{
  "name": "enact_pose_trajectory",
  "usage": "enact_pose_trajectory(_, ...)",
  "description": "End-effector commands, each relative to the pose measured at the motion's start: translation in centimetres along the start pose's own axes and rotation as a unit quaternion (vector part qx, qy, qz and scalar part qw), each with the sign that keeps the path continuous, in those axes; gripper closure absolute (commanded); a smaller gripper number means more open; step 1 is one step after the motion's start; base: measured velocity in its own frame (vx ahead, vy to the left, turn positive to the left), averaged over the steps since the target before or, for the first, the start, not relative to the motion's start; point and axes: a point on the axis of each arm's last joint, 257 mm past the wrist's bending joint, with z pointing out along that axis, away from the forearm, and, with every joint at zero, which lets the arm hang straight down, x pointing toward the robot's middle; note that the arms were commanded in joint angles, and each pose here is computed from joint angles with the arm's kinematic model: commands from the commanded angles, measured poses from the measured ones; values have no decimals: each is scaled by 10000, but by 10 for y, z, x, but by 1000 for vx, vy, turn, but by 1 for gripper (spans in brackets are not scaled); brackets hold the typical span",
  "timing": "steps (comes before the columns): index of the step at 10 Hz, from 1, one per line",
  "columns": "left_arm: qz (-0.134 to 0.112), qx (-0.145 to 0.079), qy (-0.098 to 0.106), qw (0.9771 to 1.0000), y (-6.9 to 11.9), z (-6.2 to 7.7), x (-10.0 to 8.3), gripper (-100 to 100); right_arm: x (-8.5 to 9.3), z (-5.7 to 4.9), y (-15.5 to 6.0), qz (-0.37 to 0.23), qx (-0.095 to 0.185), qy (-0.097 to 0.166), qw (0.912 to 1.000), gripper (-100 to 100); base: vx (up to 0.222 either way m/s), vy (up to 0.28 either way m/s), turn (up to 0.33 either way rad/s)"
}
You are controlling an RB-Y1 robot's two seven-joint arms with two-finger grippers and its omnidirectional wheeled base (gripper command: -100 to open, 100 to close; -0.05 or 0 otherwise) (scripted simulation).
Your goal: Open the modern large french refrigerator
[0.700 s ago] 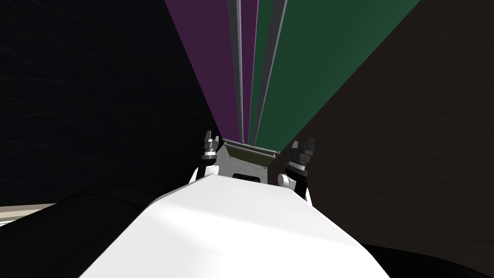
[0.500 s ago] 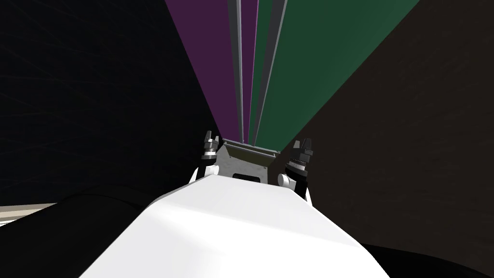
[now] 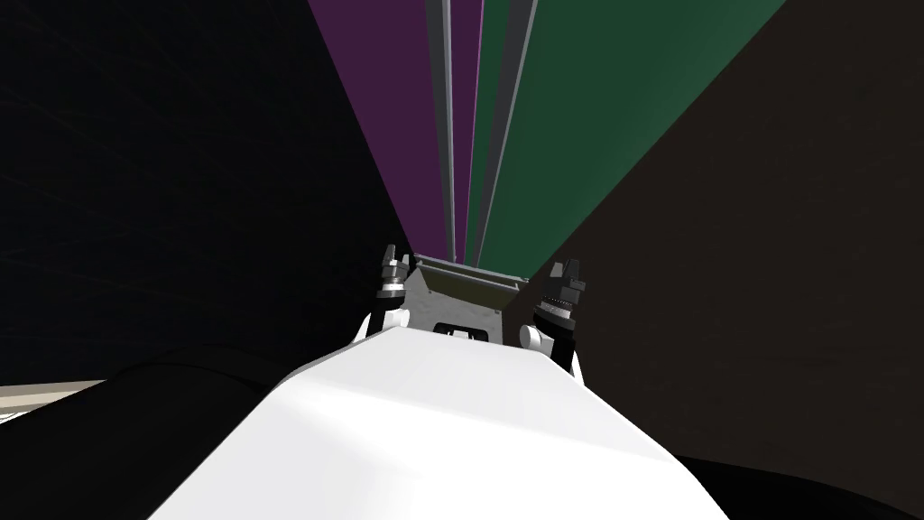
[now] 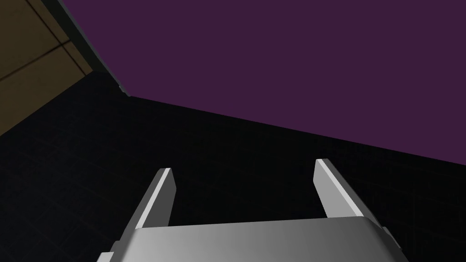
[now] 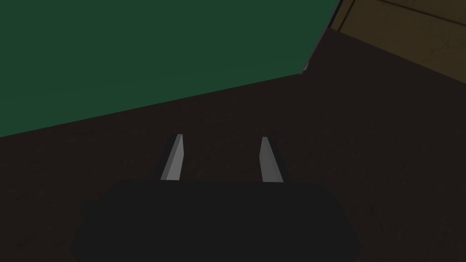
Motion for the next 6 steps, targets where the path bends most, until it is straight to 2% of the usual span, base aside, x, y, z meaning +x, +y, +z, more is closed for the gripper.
enact_pose_trajectory(1,0,0,0,10000,0,0,0,0,0,0,0,0,0,0,10000,0,0,0,0)
enact_pose_trajectory(2,0,0,0,10000,0,0,0,0,0,0,0,0,0,0,10000,0,0,0,0)
enact_pose_trajectory(3,99,-26,168,9998,4,0,3,-100,0,0,0,0,0,0,10000,0,15,5,-4)
enact_pose_trajectory(6,290,-116,489,9983,21,-3,8,-100,0,0,0,-1,4,0,10000,0,26,17,-8)
